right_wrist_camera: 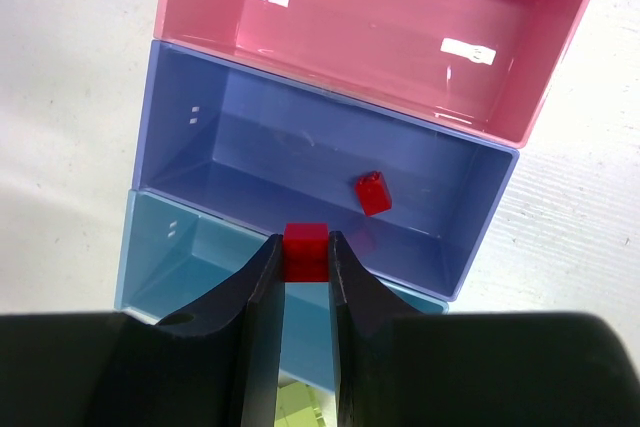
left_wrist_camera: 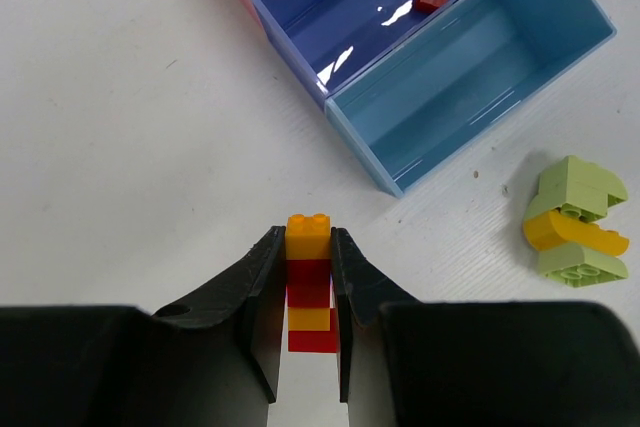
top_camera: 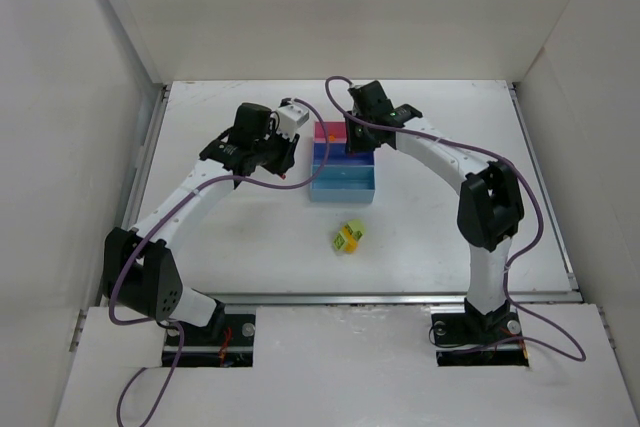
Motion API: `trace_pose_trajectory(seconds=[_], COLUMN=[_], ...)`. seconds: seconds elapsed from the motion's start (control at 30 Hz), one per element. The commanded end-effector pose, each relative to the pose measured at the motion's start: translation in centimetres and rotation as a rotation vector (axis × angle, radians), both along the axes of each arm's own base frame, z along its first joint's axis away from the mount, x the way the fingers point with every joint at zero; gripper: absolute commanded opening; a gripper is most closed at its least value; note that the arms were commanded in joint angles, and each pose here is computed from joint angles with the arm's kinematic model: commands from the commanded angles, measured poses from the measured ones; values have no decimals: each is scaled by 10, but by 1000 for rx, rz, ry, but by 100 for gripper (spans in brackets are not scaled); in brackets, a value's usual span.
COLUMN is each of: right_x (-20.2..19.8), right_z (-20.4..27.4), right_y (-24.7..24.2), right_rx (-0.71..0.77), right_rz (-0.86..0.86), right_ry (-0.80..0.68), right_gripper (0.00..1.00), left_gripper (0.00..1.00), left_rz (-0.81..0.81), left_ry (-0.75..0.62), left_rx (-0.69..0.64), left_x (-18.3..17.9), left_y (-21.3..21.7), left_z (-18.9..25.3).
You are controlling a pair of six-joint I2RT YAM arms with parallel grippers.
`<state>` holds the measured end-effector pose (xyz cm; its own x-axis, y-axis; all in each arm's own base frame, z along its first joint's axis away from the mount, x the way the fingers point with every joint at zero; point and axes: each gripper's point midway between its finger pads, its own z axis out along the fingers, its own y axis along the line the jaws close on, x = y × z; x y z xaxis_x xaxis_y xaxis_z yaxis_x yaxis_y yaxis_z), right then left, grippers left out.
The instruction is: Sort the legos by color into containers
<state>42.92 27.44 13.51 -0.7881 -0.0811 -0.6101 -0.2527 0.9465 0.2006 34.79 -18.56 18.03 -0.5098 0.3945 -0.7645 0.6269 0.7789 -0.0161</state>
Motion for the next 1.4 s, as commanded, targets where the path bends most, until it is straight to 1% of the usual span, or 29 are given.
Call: trace_pose_trajectory(seconds=[0.0,0.57,0.8,0.87,1.03,1.07,1.1,1.13,1.2,1.23,1.27,1.3,1.33,1.37], right_x=[4,7,8,10,12,15,16,17,17,17,17,17,17,17], right_z=[30,33,24,28,15,23,16,15,19,14,14,14,14,14], right_y=[3,5,5,7,6,8,8,9,9,9,9,10,10,10], right_rx=[30,30,20,25,4,15,8,4,0,-5,-5,1,1,1], right_rz=[-1,6,6,6,0,0,0,0,8,8,8,14,15,15], right_ry=[-73,-83,-68,-77,-54,-72,-61,-56,-62,-54,-54,-50,-50,-50], right_gripper=[0,0,0,0,0,1,4,9,15,25,30,39,39,45], left_gripper=[0,0,0,0,0,0,0,0,0,0,0,0,0,0], left_rz=[-3,-10,-10,-10,-10,-10,-10,-10,-10,-10,-10,-10,-10,-10], left_ry=[-33,-30,-30,-39,-39,-39,-47,-37,-37,-37,-37,-37,-37,-37], left_rx=[-34,-40,-40,-43,-43,-43,-47,-43,-43,-43,-43,-43,-43,-43], left_x=[-3,-4,-4,-2,-2,-2,-3,-4,-4,-4,-4,-4,-4,-4], left_y=[-1,-3,-3,-3,-3,-3,-3,-2,-2,-2,-2,-2,-2,-2], left_z=[12,12,12,16,16,16,19,15,15,15,15,15,15,15])
